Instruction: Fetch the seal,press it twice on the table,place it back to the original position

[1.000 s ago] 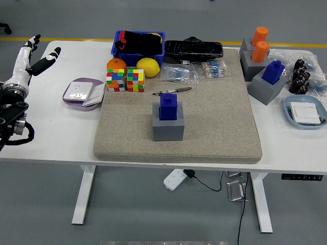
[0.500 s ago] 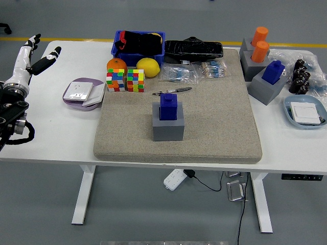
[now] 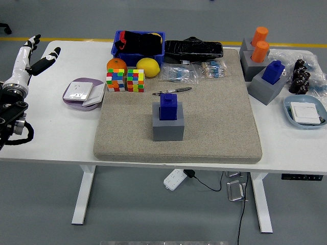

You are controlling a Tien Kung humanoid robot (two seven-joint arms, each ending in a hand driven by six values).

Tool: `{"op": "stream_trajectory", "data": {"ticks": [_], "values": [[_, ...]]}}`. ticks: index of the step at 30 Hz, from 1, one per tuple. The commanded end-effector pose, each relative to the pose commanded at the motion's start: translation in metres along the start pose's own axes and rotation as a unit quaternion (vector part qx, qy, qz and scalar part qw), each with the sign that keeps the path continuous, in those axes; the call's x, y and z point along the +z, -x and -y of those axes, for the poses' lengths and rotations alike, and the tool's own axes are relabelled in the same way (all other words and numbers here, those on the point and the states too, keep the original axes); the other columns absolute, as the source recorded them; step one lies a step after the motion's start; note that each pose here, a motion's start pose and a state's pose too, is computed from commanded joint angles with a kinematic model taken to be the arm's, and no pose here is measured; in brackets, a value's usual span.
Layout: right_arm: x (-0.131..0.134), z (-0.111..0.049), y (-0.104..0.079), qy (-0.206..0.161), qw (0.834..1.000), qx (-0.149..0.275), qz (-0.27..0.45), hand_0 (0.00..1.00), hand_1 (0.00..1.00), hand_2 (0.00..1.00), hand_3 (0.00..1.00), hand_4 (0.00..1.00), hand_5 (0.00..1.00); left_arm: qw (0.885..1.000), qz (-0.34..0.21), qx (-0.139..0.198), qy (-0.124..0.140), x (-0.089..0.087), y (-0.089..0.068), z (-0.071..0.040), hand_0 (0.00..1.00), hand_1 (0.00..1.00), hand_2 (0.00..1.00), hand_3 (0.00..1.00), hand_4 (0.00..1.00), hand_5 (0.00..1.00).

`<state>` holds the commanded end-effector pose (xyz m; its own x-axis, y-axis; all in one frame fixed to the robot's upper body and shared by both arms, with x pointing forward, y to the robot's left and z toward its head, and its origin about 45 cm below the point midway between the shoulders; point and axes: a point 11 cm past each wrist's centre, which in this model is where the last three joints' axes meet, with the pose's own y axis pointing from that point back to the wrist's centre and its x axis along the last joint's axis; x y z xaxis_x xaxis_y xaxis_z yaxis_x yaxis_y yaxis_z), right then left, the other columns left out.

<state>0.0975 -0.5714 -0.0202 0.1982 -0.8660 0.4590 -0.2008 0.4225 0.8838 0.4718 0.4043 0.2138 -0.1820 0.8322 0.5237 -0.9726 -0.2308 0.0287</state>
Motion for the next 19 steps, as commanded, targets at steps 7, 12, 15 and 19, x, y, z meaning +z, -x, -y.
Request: {"op": "stream_trajectory", "data": {"ticks": [7, 12, 15, 19], "values": [[-0.0003, -0.0002, -0.0009, 0.000, 1.000, 0.001, -0.003, 0.802, 0.710, 0.711, 0.668, 0.767, 0.566, 1.000, 0.002, 0.001, -0.001, -0.0014, -0.0015, -0.0003, 0.998, 0.998, 0.990, 0.970, 0.773, 0.529], [0.0004, -0.0002, -0.0013, 0.001, 1.000, 0.001, -0.004, 0.802, 0.711, 0.710, 0.666, 0.767, 0.565, 1.000, 0.003, 0.000, -0.001, -0.0014, -0.0011, -0.0004, 0.998, 0.998, 0.990, 0.970, 0.773, 0.529], [0.0003, -0.0003, -0.0021, 0.001, 1.000, 0.002, -0.004, 0.802, 0.710, 0.710, 0.666, 0.767, 0.565, 1.000, 0.004, 0.000, -0.001, -0.0014, -0.0011, -0.0004, 0.998, 0.998, 0.990, 0.970, 0.773, 0.529], [-0.0002, -0.0002, -0.0012, 0.000, 1.000, 0.001, -0.004, 0.802, 0.710, 0.710, 0.666, 0.767, 0.565, 1.000, 0.004, -0.001, -0.002, -0.0031, -0.0006, -0.0012, 0.998, 0.998, 0.990, 0.970, 0.773, 0.529]]}}
